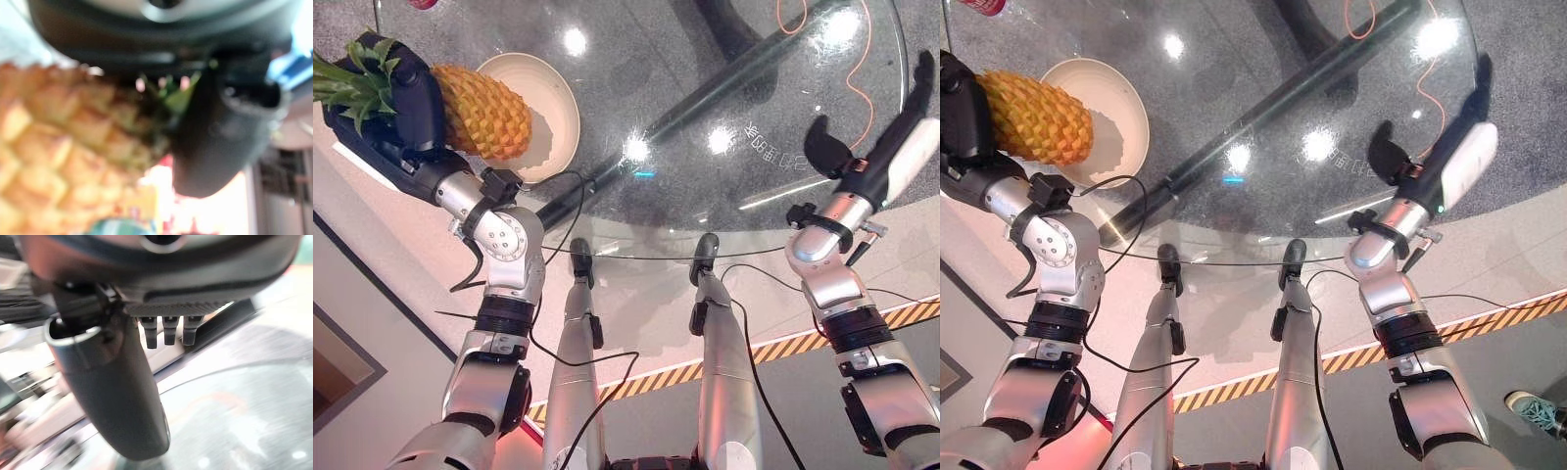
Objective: Pick up the fruit to the plate
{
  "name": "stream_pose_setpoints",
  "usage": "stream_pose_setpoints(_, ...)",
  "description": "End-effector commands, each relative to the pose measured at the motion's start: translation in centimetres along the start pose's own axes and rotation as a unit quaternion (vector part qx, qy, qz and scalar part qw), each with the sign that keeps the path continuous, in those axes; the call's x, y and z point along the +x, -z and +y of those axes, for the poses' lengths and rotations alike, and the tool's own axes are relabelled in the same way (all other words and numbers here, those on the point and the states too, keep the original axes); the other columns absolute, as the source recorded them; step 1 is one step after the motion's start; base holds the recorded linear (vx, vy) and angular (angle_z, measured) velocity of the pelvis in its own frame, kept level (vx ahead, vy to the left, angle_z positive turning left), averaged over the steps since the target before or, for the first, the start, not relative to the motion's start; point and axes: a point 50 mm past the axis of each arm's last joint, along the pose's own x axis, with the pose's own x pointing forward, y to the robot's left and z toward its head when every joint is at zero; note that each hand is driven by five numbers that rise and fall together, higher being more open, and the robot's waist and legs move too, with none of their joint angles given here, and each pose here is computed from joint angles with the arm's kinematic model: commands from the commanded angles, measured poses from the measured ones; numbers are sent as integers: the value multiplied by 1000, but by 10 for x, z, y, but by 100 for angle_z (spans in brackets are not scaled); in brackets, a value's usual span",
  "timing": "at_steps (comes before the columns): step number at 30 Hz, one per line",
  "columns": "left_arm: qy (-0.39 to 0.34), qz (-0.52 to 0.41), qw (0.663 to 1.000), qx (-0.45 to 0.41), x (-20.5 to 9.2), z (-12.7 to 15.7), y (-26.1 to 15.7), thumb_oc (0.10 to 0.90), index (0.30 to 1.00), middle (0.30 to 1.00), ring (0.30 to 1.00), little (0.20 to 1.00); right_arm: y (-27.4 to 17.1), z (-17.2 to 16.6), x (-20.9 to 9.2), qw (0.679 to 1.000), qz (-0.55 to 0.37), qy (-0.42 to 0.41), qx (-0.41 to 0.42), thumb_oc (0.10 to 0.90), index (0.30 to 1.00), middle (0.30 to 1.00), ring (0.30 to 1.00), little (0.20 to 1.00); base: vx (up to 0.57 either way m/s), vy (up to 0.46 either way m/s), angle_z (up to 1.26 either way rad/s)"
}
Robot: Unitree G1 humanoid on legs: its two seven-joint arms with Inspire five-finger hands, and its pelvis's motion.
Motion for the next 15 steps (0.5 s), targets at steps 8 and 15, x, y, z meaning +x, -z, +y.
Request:
stream_pose_setpoints(8,70,-189,979,-27,53,-54,-54,100,300,300,300,200,29,-36,43,974,145,159,71,800,900,900,900,900,-23,-10,-4)
stream_pose_setpoints(15,89,-181,979,1,60,-62,-49,100,300,300,300,200,78,-51,36,954,256,155,25,800,900,900,900,900,0,-9,0)
